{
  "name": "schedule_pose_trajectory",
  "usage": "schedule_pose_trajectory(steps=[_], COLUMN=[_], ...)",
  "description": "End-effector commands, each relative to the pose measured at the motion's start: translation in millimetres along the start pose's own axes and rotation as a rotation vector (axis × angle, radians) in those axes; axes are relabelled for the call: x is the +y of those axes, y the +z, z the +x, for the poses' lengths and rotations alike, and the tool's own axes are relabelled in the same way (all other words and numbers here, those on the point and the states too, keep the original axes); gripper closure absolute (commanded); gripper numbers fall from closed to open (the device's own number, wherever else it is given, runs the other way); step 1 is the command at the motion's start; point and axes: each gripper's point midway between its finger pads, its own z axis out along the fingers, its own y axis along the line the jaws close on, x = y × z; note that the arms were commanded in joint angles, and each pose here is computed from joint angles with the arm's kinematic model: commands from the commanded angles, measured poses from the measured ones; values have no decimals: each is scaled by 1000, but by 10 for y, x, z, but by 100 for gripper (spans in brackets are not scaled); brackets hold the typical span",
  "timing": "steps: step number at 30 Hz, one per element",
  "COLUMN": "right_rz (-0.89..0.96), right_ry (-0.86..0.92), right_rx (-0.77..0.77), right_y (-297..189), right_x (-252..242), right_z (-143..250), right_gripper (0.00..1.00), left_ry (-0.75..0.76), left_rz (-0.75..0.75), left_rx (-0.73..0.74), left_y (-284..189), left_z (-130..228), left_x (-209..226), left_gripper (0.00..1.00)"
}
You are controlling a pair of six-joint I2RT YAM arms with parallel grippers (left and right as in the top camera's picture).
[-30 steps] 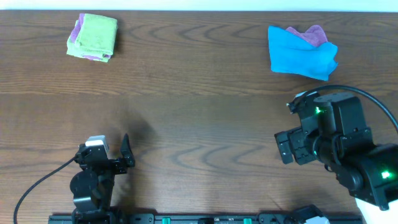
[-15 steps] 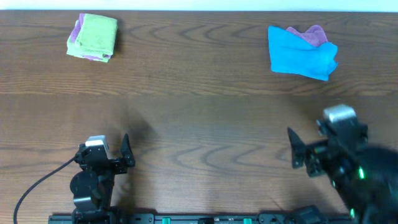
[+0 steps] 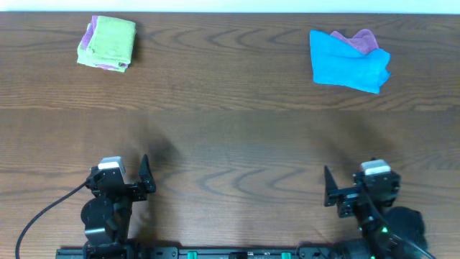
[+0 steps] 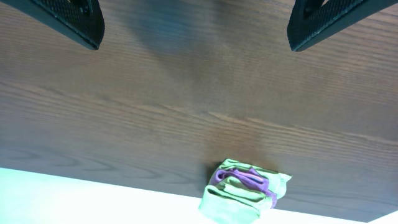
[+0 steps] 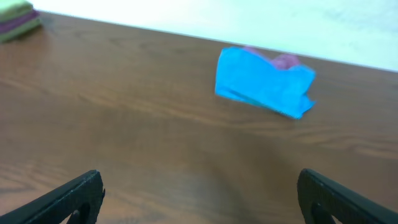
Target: Fold the cloth
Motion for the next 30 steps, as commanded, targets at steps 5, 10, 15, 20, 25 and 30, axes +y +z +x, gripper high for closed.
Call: schedule_pose_trajectory(steps=[5, 10, 15, 20, 25, 30], right_rz=[-37, -40, -43, -45, -46, -46], right_ry=[5, 3, 3, 2, 2, 2], right_rx=[20, 75, 134, 188, 187, 188], right_y=[217, 316, 408, 448, 448, 448], right_x=[93, 109, 125, 137, 138, 138], right_z=[445, 663, 909, 1100, 1099, 1100], right_gripper=[1, 1, 1, 1, 1, 1], left_ry=[-11, -11, -11, -11, -11, -11], left_rz=[-7, -7, -7, -7, -7, -7], left_rx=[16, 16, 16, 16, 16, 16], left_y=[29, 29, 29, 29, 29, 29], left_z=[88, 88, 88, 88, 88, 88], left_x=[17, 17, 17, 17, 17, 17], left_gripper=[5, 5, 5, 5, 5, 5])
